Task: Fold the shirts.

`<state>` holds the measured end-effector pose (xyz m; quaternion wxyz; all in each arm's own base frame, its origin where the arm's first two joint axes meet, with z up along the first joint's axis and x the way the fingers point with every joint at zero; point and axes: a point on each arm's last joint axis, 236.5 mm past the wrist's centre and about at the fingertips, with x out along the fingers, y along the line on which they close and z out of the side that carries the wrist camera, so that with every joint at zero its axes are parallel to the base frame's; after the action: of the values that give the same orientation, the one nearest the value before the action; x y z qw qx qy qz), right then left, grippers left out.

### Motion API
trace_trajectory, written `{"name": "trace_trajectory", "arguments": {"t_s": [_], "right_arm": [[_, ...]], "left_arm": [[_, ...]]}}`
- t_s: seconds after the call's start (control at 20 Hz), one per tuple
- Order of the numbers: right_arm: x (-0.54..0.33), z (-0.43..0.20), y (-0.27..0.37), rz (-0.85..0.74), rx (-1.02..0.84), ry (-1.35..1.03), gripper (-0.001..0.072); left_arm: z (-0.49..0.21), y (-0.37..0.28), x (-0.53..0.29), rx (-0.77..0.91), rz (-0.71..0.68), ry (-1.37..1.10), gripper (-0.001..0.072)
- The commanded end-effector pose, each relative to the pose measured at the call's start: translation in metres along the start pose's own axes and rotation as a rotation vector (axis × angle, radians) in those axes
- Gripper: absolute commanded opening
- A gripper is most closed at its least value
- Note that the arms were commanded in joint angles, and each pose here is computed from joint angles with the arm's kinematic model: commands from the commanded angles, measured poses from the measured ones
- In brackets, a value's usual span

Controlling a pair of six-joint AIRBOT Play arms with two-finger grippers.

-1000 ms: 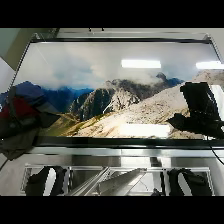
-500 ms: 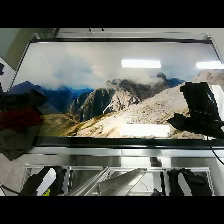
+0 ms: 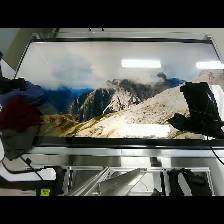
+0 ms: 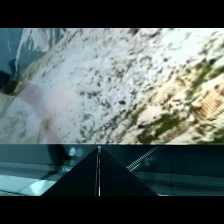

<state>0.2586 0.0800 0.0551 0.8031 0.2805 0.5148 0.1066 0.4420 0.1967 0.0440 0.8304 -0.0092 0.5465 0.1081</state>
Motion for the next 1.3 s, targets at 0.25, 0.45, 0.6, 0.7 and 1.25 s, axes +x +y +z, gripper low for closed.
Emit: {"name": "trace_trajectory", "arguments": {"t_s": [0.25,0.45,0.6,0.7,1.25], "right_arm": [[0.001,0.003,-0.001,-0.001,0.002,-0.01,0.0019],[0.001,0.003,-0.001,-0.002,0.001,-0.009,0.0019],[0.001,0.003,-0.001,-0.002,-0.002,-0.009,0.0018],[0.001,0.003,-0.001,-0.002,-0.002,-0.01,0.0019],[0.001,0.003,-0.001,-0.002,-0.003,-0.011,0.0018]], "left_arm": [[-0.036,0.055,0.125,0.038,0.182,0.307,0.0708],[-0.006,0.043,0.129,0.064,0.184,0.25,0.028],[0.021,0.031,0.117,0.081,0.185,0.186,0.0282],[0.021,0.027,0.117,0.087,0.18,0.19,0.027],[0.014,-0.025,0.124,0.132,0.03,0.195,0.0016]]}}
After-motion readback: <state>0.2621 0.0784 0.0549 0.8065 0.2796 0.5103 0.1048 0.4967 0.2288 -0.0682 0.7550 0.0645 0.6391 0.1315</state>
